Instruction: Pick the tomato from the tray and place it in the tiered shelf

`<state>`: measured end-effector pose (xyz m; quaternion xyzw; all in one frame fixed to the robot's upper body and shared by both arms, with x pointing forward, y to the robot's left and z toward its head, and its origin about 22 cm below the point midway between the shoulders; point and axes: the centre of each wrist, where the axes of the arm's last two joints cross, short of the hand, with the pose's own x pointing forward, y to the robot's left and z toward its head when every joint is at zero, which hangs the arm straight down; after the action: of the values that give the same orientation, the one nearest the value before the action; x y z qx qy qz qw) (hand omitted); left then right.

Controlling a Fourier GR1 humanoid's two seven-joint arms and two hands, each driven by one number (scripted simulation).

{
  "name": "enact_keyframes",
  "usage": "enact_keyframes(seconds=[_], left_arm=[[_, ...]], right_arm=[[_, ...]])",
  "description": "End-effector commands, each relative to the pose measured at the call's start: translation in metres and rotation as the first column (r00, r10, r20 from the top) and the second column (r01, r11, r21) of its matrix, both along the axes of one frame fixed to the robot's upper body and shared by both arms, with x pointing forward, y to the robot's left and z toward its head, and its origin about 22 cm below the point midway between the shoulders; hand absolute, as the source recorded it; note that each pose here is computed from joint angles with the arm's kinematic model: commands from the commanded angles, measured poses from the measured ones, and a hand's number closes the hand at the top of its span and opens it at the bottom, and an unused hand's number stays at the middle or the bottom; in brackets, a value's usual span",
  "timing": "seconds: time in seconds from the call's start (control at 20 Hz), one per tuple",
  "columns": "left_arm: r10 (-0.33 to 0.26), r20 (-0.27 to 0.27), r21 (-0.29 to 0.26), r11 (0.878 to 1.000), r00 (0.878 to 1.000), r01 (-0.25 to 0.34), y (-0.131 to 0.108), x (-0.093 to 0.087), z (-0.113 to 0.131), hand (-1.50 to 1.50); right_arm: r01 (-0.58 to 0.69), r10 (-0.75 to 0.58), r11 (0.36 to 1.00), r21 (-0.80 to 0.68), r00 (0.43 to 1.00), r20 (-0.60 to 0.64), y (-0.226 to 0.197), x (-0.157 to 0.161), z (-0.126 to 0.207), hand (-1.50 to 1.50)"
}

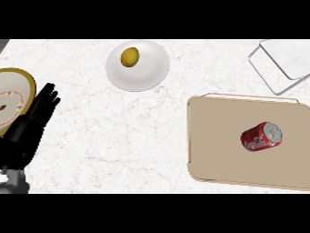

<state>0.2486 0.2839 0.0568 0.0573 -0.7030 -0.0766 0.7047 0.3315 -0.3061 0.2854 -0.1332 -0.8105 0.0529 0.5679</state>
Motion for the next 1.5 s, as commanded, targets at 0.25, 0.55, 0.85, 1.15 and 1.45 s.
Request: enact_keyframes(seconds=[0.25,0.55,0.85,1.15,1.45], left_arm=[[-0.022,0.024,-0.003,1.0,0.999,0.022,-0.005,-0.002,0.004,0.0],[-0.025,0.022,-0.003,1.0,0.999,0.025,-0.019,0.016,0.013,0.0],[-0.037,0.007,0.013,0.999,0.999,0.037,-0.022,0.0,-0.01,0.0],[-0.027,0.013,-0.004,1.0,1.0,0.027,-0.001,0.012,0.011,0.0],[-0.042,0.018,0.007,0.999,0.999,0.042,-0.024,0.016,0.012,0.0]], right_arm=[[0.321,-0.255,0.639,-0.699,0.946,0.201,-0.022,-0.024,0.046,1.5],[0.403,-0.261,0.476,-0.781,0.913,0.312,-0.04,0.014,0.026,1.5],[0.449,-0.181,0.499,-0.741,0.89,0.418,-0.034,0.053,0.03,1.5],[0.298,-0.073,0.64,-0.708,0.941,0.33,-0.044,0.078,0.028,1.5],[0.112,0.045,0.443,-0.889,0.988,0.147,-0.052,0.086,0.008,1.5]])
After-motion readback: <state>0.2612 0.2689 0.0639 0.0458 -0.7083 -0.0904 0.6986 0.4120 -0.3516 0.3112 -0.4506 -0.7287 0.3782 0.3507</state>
